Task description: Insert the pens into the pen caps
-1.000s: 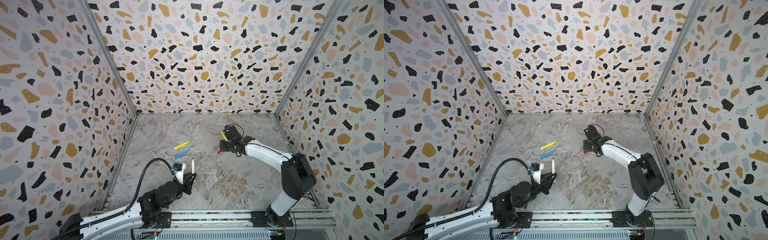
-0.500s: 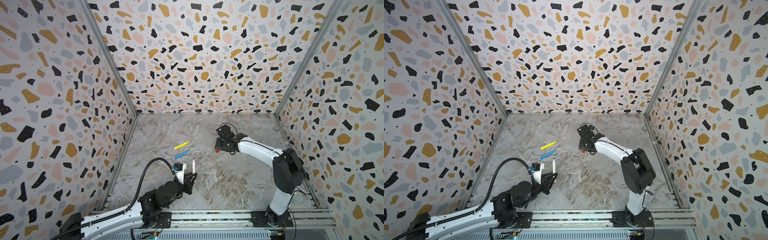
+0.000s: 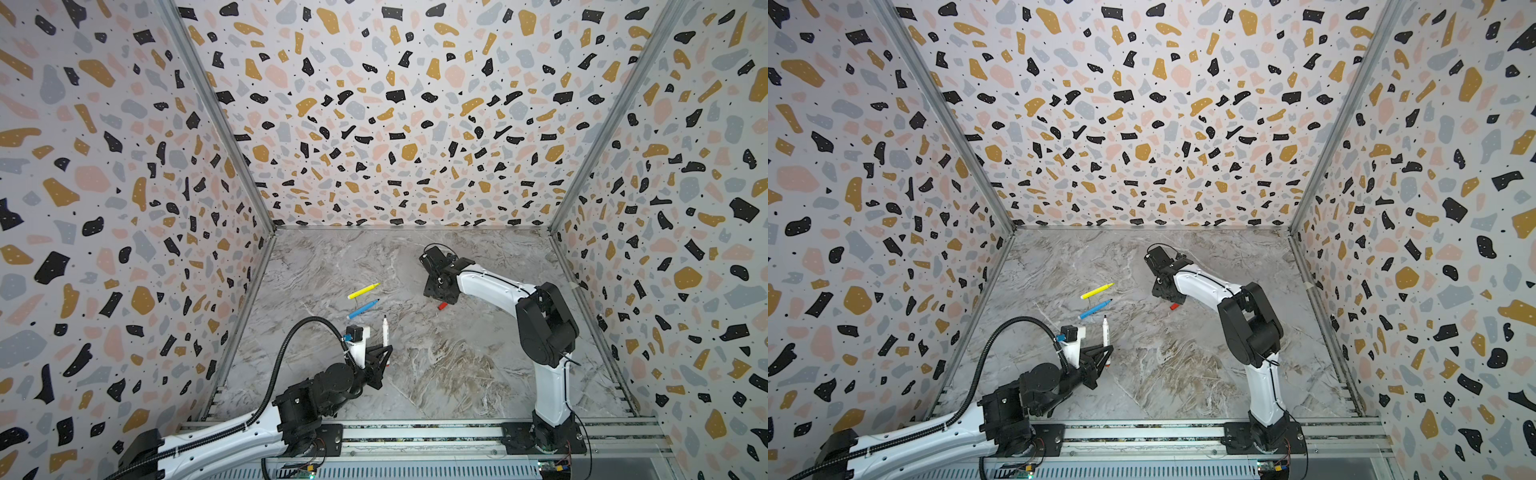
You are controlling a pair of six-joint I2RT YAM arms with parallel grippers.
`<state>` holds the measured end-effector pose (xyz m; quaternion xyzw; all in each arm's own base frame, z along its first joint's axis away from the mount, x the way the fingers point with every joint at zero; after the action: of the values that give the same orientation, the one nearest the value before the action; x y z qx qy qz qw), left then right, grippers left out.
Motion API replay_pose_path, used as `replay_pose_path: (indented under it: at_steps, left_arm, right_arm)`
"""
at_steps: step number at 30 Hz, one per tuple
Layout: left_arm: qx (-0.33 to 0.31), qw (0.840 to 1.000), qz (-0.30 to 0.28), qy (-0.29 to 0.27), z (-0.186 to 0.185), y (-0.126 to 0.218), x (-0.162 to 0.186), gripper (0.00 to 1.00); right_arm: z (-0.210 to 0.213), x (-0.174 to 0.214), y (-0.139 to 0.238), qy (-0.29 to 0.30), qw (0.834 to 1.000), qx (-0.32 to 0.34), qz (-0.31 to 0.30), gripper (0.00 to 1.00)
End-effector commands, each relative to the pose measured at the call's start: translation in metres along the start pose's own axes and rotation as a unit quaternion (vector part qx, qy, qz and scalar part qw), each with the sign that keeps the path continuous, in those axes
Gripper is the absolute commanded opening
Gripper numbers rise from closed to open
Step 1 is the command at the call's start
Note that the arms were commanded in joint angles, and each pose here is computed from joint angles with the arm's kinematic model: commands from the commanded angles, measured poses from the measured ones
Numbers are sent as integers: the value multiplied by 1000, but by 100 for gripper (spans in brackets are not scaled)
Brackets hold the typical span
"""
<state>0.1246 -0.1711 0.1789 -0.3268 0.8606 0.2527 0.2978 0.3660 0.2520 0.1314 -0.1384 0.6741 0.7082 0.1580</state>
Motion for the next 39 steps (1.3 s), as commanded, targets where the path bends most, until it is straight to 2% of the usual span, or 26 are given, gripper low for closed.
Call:
replay_pose_path:
  at_steps: [1, 17, 32, 39]
  left_arm:
    - [5, 1000, -17, 3, -4, 1, -7, 0]
    - [4, 1000, -19, 8, -1, 3, -6, 0]
    - [4, 1000, -20, 8, 0, 4, -5, 0]
    - [4, 1000, -23, 10, 0, 6, -6, 0]
  right_arm:
    - [-5, -1, 4, -20, 1000, 17, 10, 57]
    - [-13, 7, -17, -18, 999, 32, 27, 48]
    - [-18, 19, -32, -10, 998, 49, 42, 45]
    - [-16, 20, -39, 11, 997, 56, 46, 36]
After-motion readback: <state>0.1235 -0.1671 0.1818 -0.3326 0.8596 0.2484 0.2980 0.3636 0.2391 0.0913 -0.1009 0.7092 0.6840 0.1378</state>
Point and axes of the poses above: each gripper's point midway between its finger pads, its own y axis back along the fingers, its own z axis along the line the jaws close on, x = y × z, the point moved 7 cm from there along y, back along the fingers, and after that the axes turned 15 degrees about y, right-handed, at the moved point
